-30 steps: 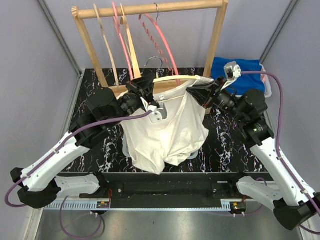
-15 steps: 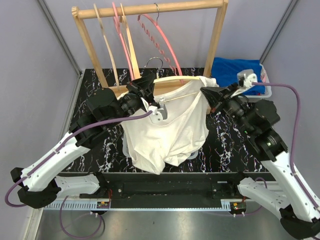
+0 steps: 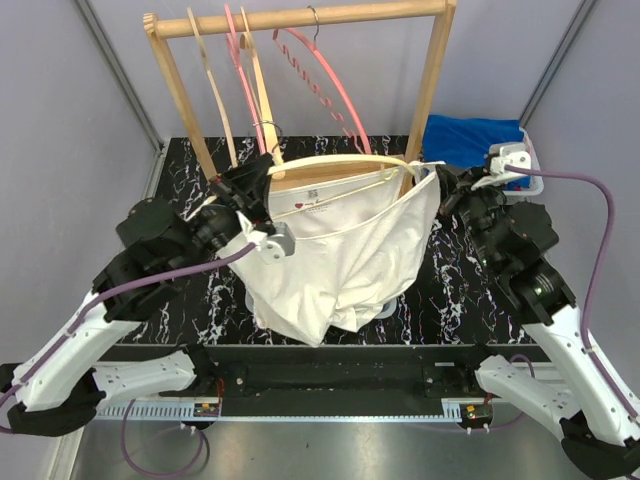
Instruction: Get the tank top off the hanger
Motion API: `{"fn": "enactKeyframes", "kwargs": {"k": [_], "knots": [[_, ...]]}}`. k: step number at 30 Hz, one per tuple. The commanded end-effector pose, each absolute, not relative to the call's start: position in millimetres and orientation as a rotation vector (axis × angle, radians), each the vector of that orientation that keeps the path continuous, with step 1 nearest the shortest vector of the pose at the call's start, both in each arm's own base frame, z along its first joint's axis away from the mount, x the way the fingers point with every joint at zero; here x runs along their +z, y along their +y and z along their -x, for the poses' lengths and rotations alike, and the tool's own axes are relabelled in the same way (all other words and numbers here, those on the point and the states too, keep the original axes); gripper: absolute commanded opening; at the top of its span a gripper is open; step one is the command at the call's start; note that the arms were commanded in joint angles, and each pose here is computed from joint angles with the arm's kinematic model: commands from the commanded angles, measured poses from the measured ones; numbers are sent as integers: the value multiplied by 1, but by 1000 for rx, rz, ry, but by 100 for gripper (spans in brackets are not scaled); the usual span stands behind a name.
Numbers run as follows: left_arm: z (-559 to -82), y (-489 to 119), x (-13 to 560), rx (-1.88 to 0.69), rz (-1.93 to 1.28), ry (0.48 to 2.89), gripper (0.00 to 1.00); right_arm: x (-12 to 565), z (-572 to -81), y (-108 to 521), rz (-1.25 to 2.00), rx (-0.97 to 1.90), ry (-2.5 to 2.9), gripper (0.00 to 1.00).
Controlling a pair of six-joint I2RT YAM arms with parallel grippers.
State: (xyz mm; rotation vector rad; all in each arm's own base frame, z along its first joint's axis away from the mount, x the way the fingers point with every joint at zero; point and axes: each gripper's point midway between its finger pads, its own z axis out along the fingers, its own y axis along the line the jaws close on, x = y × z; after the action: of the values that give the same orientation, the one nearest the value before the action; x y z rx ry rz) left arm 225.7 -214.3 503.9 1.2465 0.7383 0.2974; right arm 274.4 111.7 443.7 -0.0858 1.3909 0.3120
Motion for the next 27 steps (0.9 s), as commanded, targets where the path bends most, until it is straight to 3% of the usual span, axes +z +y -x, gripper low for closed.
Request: {"fn": "enactKeyframes", "kwargs": {"k": [1, 6, 12, 17, 20, 23, 27], "knots": [[-206, -159, 552, 409, -1075, 703, 0, 460, -287, 108, 60, 254, 1361, 0], [-202, -140, 565, 453, -1026, 724, 0, 479, -296, 151, 161, 425, 1329, 0], [-231, -153, 587, 539, -974, 677, 0, 500, -294, 207, 337, 651, 1217, 0], [-278, -168, 634, 532, -922, 681, 0, 523, -296, 212, 373, 636, 1099, 0], [-279, -171, 665, 521, -888, 626, 0, 533, -290, 208, 376, 623, 1058, 0], [-271, -180, 667, 464, -908, 592, 0, 521, -283, 204, 380, 622, 1077, 0], [-263, -190, 648, 413, -956, 585, 0, 463, -267, 217, 448, 740, 1209, 0]]}}
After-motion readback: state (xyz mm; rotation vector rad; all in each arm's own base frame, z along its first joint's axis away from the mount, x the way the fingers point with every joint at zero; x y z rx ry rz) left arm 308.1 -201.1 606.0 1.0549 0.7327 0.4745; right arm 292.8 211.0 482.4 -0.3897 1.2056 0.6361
